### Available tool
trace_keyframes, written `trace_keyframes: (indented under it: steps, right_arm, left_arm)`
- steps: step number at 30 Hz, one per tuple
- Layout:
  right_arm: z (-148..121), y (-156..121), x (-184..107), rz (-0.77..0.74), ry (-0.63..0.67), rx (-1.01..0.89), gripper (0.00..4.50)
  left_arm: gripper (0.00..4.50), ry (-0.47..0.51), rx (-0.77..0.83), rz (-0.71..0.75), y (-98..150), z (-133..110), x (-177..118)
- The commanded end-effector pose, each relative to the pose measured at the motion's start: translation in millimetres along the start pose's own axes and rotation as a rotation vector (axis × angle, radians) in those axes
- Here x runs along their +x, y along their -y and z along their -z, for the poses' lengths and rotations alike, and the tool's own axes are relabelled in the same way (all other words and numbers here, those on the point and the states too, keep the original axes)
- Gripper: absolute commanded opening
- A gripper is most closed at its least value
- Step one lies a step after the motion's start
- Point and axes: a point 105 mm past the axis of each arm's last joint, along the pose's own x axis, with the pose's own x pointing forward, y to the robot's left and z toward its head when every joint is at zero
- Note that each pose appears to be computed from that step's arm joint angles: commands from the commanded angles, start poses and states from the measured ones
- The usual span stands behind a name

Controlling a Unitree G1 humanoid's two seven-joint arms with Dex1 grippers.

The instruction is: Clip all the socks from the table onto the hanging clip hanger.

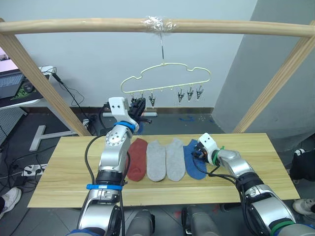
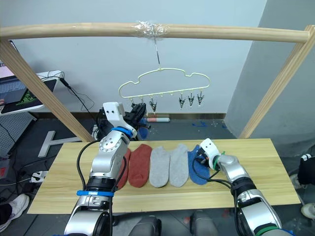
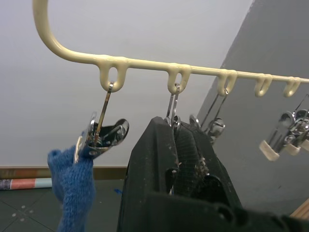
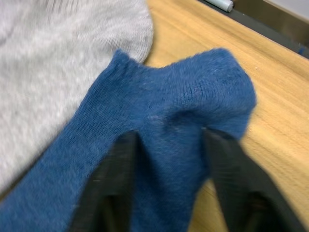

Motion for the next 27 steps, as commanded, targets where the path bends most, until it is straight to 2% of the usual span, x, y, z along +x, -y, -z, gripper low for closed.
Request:
trace_keyframes:
  steps: [1,3,5,8,11,17,19,27]
  right_arm:
    - [26,-3,-3,-0.016,-0.079,-0.056,0.58]
    - [30,-2,-5,-0.02,-0.082,-0.071,0.04]
    - [24,-1,-7,-0.023,-0.041,-0.091,0.04]
    - [4,-3,-14,-0.059,0.063,-0.153,0.04]
    - [-15,-3,-24,-0.064,0.14,-0.313,0.04]
    - [-72,-40,-44,-0.194,0.341,-0.528,0.04]
    - [-95,-54,-45,-0.209,0.403,-0.551,0.04]
    - [-141,-70,-37,-0.213,0.492,-0.537,0.04]
  left_arm:
    - [0.02,0.069,0.008,0.01,1,-20,1]
    - [0.02,0.068,0.007,0.009,0,-20,0]
    - [0.02,0.064,-0.009,0.013,0,-19,0]
    - [0.02,0.047,-0.126,0.028,0,-17,-1]
    - [0.02,0.045,-0.205,0.042,-1,-20,-3]
    - [0.02,0.001,-0.471,0.141,3,-25,-9]
    - [0.02,-0.013,-0.54,0.171,4,-27,-12]
    - [0.02,-0.033,-0.618,0.235,10,-34,-17]
